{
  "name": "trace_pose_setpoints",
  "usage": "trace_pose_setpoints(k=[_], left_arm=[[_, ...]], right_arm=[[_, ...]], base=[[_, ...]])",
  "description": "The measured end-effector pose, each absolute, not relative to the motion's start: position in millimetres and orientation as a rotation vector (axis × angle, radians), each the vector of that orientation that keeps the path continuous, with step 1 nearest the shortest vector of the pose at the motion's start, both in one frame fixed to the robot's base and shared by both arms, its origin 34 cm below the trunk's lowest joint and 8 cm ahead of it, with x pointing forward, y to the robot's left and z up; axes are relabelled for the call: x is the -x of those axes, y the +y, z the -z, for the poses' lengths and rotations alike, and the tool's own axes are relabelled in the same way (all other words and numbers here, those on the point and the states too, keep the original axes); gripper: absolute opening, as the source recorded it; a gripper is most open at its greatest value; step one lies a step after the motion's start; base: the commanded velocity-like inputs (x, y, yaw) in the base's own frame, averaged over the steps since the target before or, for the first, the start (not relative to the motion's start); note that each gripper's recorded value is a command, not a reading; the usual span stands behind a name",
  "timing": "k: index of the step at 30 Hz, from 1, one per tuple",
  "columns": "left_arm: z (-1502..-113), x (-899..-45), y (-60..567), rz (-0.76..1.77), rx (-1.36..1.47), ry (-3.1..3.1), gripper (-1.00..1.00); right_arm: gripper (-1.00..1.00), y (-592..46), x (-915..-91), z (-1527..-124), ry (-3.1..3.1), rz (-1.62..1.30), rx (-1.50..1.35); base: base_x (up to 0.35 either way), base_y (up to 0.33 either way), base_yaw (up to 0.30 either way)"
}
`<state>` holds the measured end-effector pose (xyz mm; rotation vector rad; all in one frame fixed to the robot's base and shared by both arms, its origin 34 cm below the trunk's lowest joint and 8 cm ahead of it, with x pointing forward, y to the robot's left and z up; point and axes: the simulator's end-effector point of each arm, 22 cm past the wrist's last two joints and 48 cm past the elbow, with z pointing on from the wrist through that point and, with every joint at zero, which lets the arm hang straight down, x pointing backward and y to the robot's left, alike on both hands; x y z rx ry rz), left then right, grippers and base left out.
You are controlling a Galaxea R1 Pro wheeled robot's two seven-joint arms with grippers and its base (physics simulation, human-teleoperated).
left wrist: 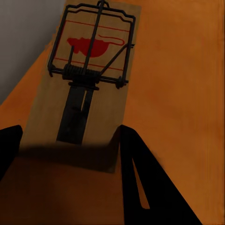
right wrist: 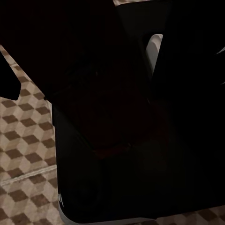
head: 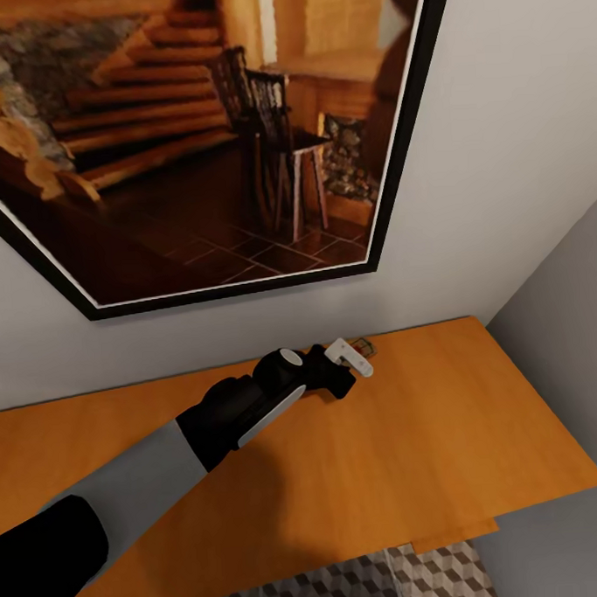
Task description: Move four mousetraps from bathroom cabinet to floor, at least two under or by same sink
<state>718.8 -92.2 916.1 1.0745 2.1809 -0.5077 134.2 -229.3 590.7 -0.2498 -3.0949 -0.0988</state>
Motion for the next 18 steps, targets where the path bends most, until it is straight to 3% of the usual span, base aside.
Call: trace_pose_setpoints(k=[12,18], left_arm=[[-927.4,-717.3,-98.7,0.523,-1.08,2.15,-1.0],[-926.4,-717.8,-97.7,0.522,-1.08,2.152,-1.0]], right_arm=[[-1.0,-229.6,-134.4,-590.7,-3.095,0.097,0.25],[-1.0,-229.6,-134.6,-590.6,-3.095,0.097,0.251]], base=[[-0.007,0.0,0.0],[-0.243,0.0,0.0]])
